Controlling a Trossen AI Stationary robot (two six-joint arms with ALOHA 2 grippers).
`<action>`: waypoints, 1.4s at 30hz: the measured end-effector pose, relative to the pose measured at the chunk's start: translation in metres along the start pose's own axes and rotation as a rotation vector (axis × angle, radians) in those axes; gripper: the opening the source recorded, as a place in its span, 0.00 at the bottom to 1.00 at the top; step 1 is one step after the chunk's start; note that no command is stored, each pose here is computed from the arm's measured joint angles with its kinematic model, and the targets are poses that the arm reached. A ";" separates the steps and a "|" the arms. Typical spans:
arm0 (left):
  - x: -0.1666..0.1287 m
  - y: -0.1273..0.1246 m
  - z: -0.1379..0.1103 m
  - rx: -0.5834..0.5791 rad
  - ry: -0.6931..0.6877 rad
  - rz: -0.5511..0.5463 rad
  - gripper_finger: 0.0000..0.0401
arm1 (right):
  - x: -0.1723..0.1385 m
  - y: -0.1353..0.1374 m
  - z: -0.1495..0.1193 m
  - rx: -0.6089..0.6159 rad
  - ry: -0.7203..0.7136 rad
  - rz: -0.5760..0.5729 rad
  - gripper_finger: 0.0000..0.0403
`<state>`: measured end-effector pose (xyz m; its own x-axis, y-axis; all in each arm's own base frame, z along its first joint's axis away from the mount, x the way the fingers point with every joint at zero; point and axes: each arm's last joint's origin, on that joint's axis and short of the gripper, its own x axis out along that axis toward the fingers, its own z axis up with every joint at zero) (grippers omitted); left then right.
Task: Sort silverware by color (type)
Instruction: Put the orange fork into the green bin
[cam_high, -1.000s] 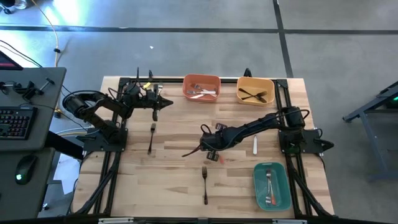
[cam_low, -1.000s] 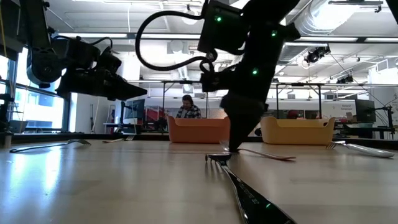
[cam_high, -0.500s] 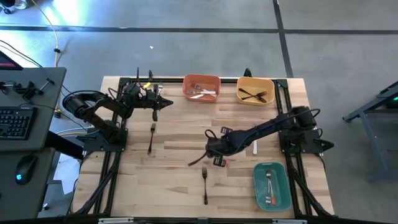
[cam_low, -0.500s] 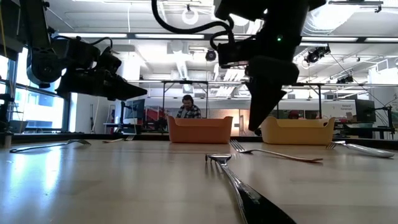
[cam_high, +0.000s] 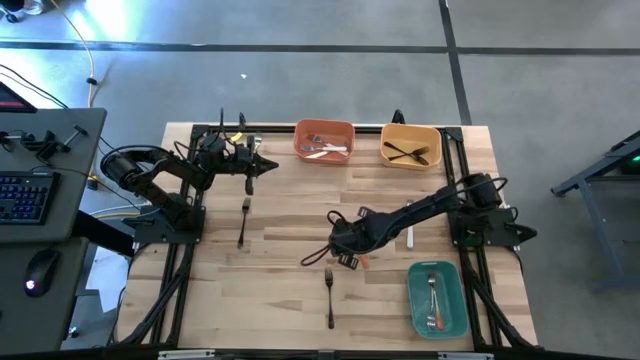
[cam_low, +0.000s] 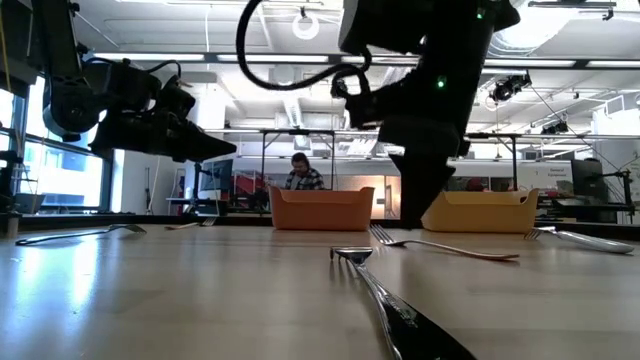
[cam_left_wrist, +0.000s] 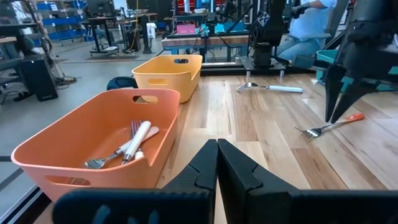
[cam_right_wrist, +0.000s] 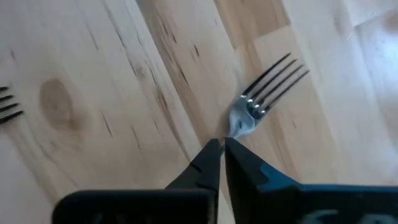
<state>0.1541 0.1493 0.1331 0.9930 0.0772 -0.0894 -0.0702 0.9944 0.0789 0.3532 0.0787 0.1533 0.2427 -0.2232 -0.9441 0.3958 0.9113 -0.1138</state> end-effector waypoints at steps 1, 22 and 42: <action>0.000 0.000 0.000 0.000 0.000 0.000 0.00 | 0.002 0.001 0.000 -0.001 0.004 -0.003 0.05; 0.000 0.000 0.000 -0.004 0.004 0.000 0.00 | 0.021 -0.010 -0.002 0.090 0.008 0.042 0.26; 0.000 0.000 0.000 -0.004 0.004 0.000 0.00 | 0.003 -0.013 -0.008 -0.105 0.035 0.094 0.01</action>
<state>0.1540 0.1493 0.1327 0.9927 0.0775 -0.0929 -0.0706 0.9947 0.0751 0.3415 0.0685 0.1492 0.2428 -0.1247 -0.9620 0.2771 0.9593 -0.0544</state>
